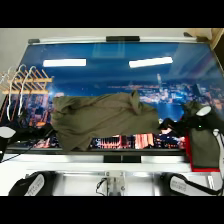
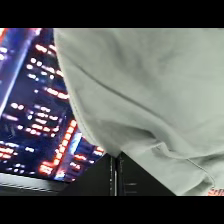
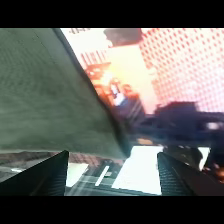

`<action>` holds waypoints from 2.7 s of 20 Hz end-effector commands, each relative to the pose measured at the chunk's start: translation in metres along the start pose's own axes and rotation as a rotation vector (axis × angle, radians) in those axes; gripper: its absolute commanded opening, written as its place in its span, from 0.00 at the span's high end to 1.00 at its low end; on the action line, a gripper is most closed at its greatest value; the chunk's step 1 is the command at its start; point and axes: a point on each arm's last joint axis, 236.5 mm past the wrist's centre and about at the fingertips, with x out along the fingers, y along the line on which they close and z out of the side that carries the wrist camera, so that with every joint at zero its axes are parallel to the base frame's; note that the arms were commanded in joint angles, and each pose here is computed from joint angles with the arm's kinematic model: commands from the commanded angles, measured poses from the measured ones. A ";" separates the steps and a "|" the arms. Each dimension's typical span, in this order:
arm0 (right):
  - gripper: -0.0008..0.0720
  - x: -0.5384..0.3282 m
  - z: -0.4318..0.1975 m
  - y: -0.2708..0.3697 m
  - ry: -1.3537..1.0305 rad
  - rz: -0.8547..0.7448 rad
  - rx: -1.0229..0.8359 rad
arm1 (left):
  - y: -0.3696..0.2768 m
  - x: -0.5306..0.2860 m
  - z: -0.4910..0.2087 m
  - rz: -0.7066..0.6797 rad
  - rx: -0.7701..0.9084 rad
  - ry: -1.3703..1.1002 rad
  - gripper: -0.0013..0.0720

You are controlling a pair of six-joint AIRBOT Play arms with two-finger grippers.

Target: Fold the shirts.

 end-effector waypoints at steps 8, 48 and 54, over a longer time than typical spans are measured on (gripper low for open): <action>0.88 -0.026 0.055 0.087 -0.253 0.017 -0.272 | -0.048 -0.061 0.041 -0.063 0.141 -0.179 0.94; 0.88 -0.134 0.245 0.124 -0.910 -0.300 -0.431 | -0.157 -0.016 0.240 -0.134 0.248 -0.487 0.94; 0.88 -0.127 0.282 0.126 -0.972 -0.243 -0.355 | -0.178 0.043 0.273 -0.173 0.206 -0.463 0.94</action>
